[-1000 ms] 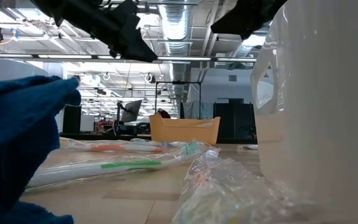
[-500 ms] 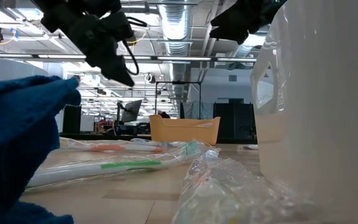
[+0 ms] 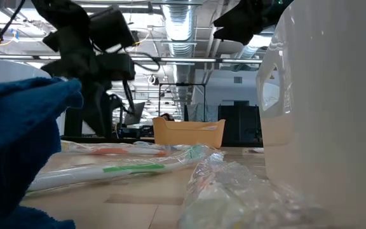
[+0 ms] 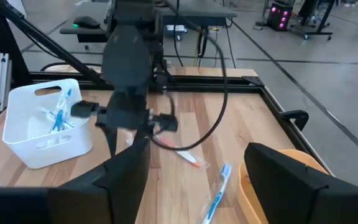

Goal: Pick & Place Toothbrushes
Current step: Put the orange toothbrush into the right white bin

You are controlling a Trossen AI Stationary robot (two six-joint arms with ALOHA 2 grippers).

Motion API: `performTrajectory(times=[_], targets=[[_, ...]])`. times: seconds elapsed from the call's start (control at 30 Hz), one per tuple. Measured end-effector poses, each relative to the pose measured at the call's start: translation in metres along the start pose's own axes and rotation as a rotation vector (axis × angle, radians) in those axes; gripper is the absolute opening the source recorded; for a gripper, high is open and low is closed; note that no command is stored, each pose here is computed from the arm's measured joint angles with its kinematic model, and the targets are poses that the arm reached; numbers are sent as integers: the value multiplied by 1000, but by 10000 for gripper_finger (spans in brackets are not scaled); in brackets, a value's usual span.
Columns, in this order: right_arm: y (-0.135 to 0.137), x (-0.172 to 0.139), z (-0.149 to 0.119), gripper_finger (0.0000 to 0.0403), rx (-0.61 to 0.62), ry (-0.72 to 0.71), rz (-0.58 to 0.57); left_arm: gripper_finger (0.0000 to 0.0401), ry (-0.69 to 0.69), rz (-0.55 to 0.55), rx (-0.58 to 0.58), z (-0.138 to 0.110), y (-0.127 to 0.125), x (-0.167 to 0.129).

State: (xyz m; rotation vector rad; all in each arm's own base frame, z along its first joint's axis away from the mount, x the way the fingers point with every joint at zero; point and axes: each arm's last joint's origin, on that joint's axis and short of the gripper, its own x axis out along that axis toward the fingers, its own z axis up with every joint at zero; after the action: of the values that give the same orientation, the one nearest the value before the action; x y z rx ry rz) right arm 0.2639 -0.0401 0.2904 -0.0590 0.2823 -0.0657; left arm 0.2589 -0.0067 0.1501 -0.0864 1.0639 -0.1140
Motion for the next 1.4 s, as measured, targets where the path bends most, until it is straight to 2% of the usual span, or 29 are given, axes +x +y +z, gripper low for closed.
performTrajectory(times=[0.33, 0.43, 0.53, 0.67, 0.73, 0.93, 1.1, 1.4], targets=[[0, 0, 0, 255, -14, 5, -2, 136, 98, 3, 12, -8, 3, 28], [0, 0, 0, 255, -13, 5, -2, 128, 107, 44, 13, -9, 5, 32], [0, 0, -1, 255, -13, 9, -2, 95, 114, 50, 21, -9, 5, 35], [0, 0, -2, 255, -11, 24, 0, 31, 115, 55, 37, -9, 7, 35], [0, 0, -2, 255, -11, 24, 0, 13, 111, 60, 42, -9, 8, 34], [0, 0, -2, 255, -10, 24, 0, 25, 105, 89, 35, -9, 8, 32], [0, 0, -3, 255, -10, 27, 1, 9, 77, 98, 37, -7, 7, 25], [0, 0, -3, 255, -10, 28, 1, 9, 26, 95, 16, -3, 3, 12]])
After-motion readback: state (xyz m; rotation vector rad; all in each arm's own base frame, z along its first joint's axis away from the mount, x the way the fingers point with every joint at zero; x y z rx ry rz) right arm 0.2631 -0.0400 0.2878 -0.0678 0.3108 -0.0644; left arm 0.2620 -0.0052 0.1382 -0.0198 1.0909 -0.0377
